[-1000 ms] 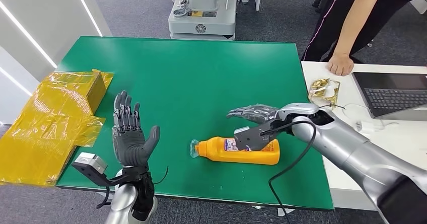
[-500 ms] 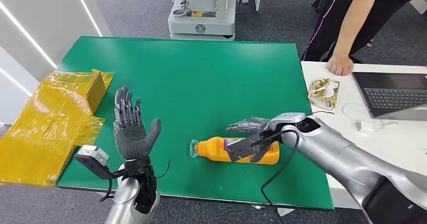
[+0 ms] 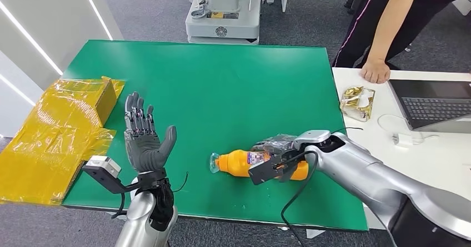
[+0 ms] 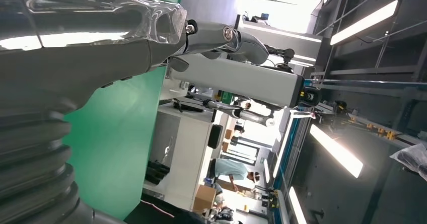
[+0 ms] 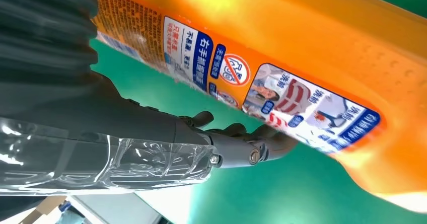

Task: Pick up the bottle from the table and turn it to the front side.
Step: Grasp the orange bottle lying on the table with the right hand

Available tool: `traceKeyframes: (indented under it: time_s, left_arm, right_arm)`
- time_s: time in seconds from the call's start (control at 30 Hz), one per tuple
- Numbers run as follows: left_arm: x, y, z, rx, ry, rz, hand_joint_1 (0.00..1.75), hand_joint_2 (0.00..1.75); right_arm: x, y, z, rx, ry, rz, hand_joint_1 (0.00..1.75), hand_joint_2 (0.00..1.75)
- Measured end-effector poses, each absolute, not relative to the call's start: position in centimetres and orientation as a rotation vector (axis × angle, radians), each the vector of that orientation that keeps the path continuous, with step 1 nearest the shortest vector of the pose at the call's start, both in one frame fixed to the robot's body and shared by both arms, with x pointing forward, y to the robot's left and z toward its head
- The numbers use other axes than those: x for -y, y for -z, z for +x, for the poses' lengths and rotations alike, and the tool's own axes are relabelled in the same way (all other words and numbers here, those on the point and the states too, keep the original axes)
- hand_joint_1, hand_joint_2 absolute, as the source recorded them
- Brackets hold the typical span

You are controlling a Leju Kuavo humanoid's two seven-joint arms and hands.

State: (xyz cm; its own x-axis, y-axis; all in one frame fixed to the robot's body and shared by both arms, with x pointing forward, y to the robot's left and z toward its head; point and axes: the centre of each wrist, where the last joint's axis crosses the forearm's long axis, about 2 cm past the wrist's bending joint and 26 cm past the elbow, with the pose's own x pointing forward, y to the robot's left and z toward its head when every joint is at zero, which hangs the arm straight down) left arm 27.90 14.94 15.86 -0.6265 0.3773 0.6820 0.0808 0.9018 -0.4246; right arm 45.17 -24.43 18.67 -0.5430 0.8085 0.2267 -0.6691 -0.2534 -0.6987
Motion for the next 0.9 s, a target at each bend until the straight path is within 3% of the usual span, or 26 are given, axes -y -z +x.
traceKeyframes:
  time_s: [0.47,0.5,0.6,0.63,0.9]
  left_arm:
    - [-14.9,-15.7,27.7,2.219,-0.450,-0.323,0.00,1.75]
    - [-14.9,-15.7,27.7,2.218,-0.449,-0.323,0.00,1.75]
    - [-14.9,-15.6,27.6,2.215,-0.447,-0.325,0.00,1.75]
    - [-14.9,-15.5,27.5,2.213,-0.447,-0.326,0.00,1.75]
    - [-14.5,-14.7,26.6,2.188,-0.420,-0.351,0.00,1.75]
  right_arm:
    - [26.1,-17.6,45.0,0.872,-1.939,-0.319,0.00,1.75]
    - [26.4,-17.4,45.0,0.868,-1.936,-0.327,0.35,1.75]
    - [27.4,-17.0,44.7,0.837,-1.927,-0.350,1.66,1.75]
    - [27.7,-16.8,44.6,0.826,-1.926,-0.354,1.75,1.75]
    - [31.6,-16.4,43.5,0.805,-1.912,-0.402,1.75,1.75]
